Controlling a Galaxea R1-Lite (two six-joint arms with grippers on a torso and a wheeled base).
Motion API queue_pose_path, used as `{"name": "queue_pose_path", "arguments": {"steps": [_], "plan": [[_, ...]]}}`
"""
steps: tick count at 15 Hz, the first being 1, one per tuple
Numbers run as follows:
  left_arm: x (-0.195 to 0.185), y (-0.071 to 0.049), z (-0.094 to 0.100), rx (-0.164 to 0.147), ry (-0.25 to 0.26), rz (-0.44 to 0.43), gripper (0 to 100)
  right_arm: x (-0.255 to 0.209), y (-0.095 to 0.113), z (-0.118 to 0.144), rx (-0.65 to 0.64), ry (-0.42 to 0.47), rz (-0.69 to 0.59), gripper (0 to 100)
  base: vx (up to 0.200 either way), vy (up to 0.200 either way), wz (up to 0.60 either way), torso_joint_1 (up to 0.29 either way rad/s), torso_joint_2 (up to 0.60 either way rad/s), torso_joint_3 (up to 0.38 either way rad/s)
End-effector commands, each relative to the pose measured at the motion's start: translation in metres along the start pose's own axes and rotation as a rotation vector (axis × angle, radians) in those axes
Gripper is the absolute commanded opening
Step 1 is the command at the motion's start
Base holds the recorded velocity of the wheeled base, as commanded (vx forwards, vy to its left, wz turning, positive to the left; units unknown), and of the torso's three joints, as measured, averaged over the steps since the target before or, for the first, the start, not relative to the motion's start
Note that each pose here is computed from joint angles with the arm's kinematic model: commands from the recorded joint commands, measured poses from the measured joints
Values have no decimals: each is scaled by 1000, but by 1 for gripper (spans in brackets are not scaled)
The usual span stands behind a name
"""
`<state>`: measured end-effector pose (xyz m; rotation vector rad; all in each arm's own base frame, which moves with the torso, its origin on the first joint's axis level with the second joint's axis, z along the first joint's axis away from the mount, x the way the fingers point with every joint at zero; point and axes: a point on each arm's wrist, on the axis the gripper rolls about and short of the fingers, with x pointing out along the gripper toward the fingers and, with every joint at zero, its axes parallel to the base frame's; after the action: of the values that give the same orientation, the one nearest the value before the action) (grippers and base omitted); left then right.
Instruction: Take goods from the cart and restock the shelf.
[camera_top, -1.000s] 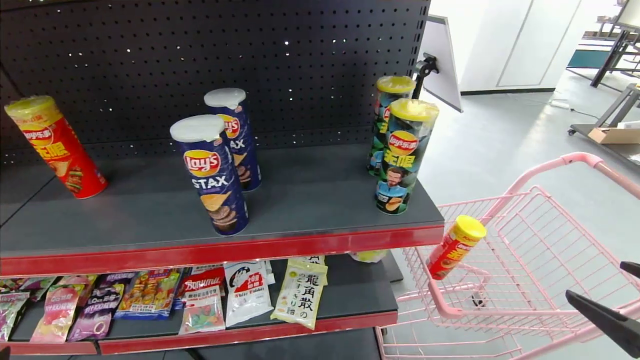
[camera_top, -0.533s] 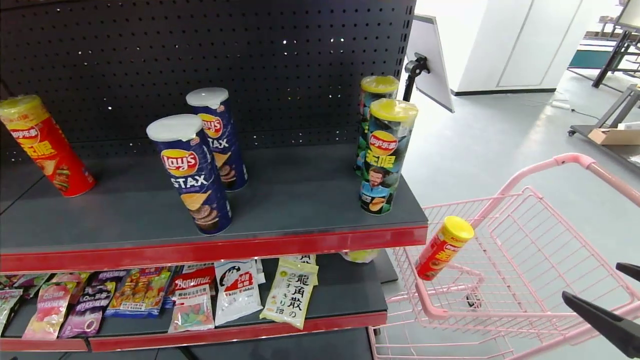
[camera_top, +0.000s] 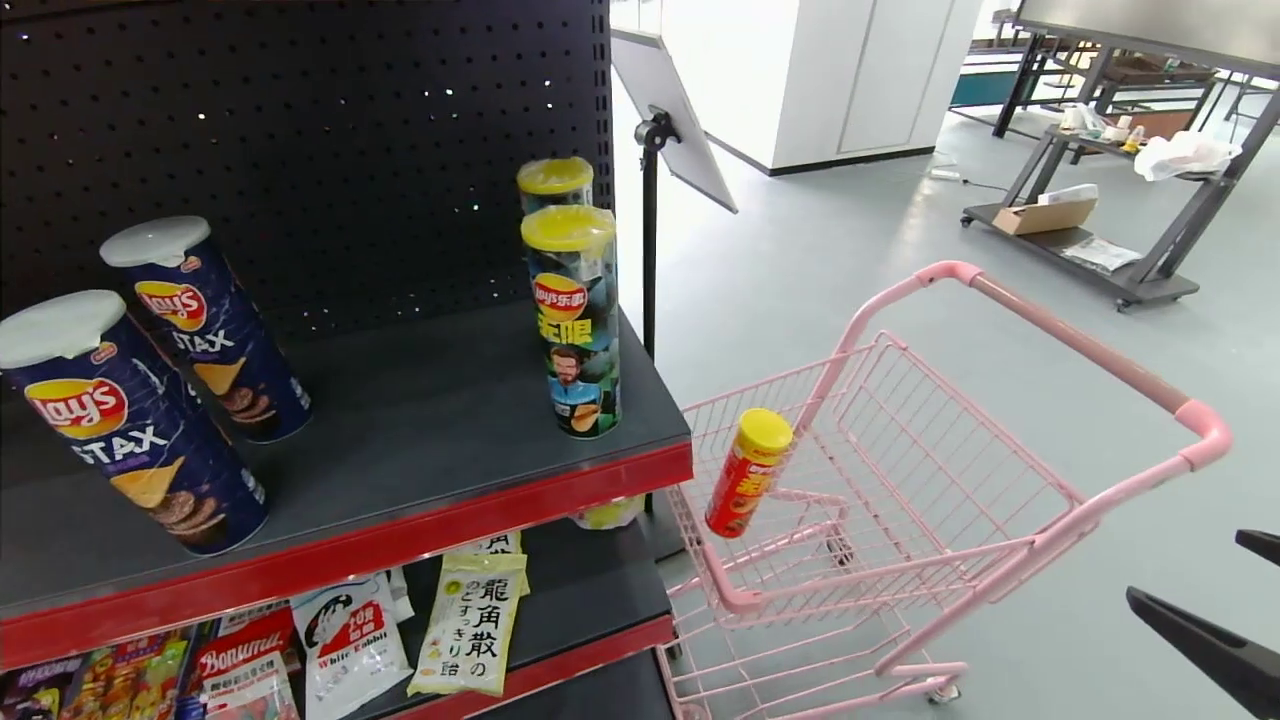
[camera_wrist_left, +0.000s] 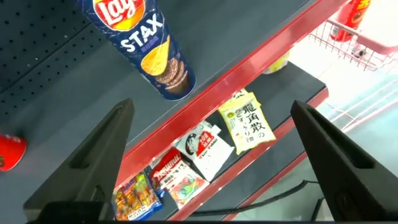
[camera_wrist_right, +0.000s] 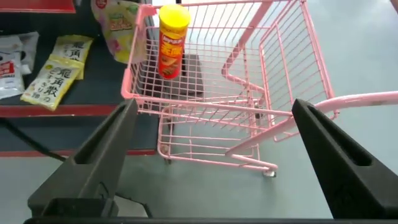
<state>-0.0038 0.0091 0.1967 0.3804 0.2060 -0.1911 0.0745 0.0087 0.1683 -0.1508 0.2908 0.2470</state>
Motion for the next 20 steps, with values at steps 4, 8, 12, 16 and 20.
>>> {"name": "queue_pose_path", "arguments": {"steps": [4, 8, 12, 16, 20], "plan": [[0, 0, 0, 1, 0, -1, 100, 10, -7, 1, -10, 51, -55, 100, 0, 0, 0, 0, 0, 0], [-4, 1, -2, -5, -20, 5, 100, 11, -7, -2, -7, 62, -53, 100, 0, 0, 0, -46, 95, 61], [-6, 0, -6, 9, -26, 9, 100, 12, -7, -6, -4, 85, -49, 100, 0, 0, 0, -148, 348, 203], [-7, 0, -7, 7, -33, 11, 100, 22, -9, -2, 2, 113, -38, 100, 0, 0, 0, -155, 382, 226], [-8, 1, -7, 8, -36, 19, 100, 43, -16, 0, 27, 192, -30, 100, 0, 0, 0, -160, 422, 253]]}}
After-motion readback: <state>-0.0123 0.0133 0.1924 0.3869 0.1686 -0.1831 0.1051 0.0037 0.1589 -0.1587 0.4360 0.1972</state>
